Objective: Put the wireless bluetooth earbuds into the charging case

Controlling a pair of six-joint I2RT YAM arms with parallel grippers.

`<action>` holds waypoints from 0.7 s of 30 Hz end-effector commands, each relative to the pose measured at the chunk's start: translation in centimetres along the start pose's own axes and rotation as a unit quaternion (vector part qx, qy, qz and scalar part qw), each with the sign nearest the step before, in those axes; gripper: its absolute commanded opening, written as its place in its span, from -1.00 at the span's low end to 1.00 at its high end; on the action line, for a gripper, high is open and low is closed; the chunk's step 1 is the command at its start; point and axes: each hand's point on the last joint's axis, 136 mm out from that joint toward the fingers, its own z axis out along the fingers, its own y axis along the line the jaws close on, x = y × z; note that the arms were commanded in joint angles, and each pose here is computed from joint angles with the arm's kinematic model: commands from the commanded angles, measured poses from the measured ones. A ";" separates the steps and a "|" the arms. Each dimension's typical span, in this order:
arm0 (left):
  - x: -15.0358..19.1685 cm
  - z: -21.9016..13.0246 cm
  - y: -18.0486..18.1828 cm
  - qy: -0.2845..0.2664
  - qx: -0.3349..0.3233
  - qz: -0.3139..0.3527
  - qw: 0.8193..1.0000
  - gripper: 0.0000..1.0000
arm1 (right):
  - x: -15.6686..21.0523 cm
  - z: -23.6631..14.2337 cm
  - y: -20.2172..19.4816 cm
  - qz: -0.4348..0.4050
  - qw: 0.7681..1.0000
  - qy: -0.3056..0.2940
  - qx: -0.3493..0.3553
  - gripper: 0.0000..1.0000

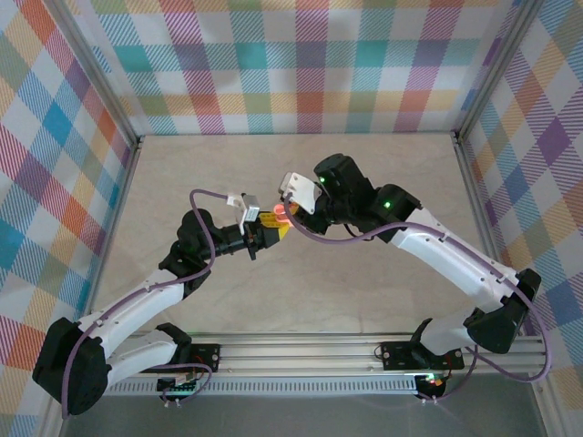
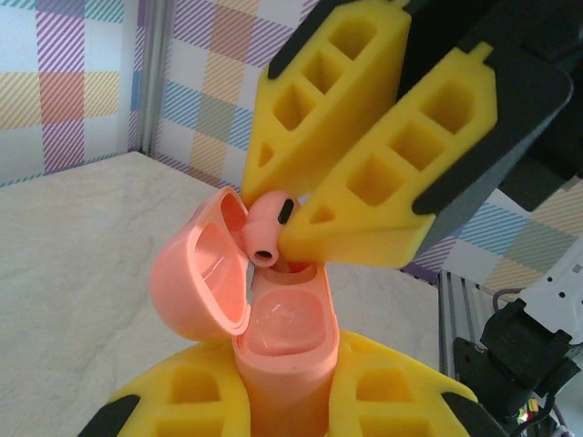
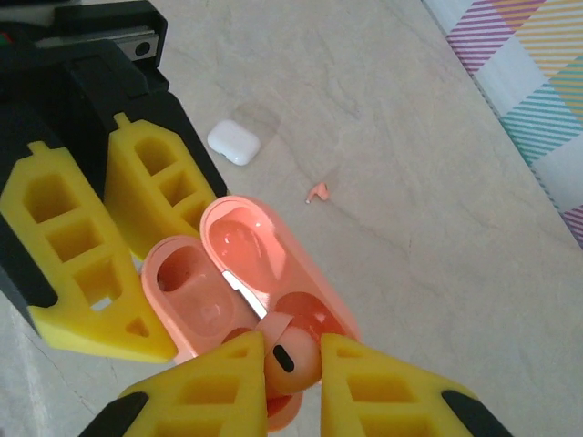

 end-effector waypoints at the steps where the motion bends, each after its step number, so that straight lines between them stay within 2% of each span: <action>1: -1.7 -0.4 -1.3 -0.029 0.017 0.030 0.999 -1.00 | -0.1 -0.4 1.3 -0.007 1.000 -0.013 -0.028 -0.63; 7: -1.9 -0.4 -1.1 -0.033 0.012 0.032 0.999 -1.00 | 0.6 -0.1 2.4 0.007 0.998 -0.003 -0.056 -0.62; 18: -2.1 -0.6 -1.2 -0.037 0.009 0.034 0.999 -1.00 | 0.0 -0.7 2.6 0.021 0.998 -0.015 -0.062 -0.33; 21: -2.0 -0.6 -1.2 -0.036 0.009 0.033 0.999 -1.00 | -0.3 -1.0 2.6 0.023 0.997 -0.021 -0.065 -0.31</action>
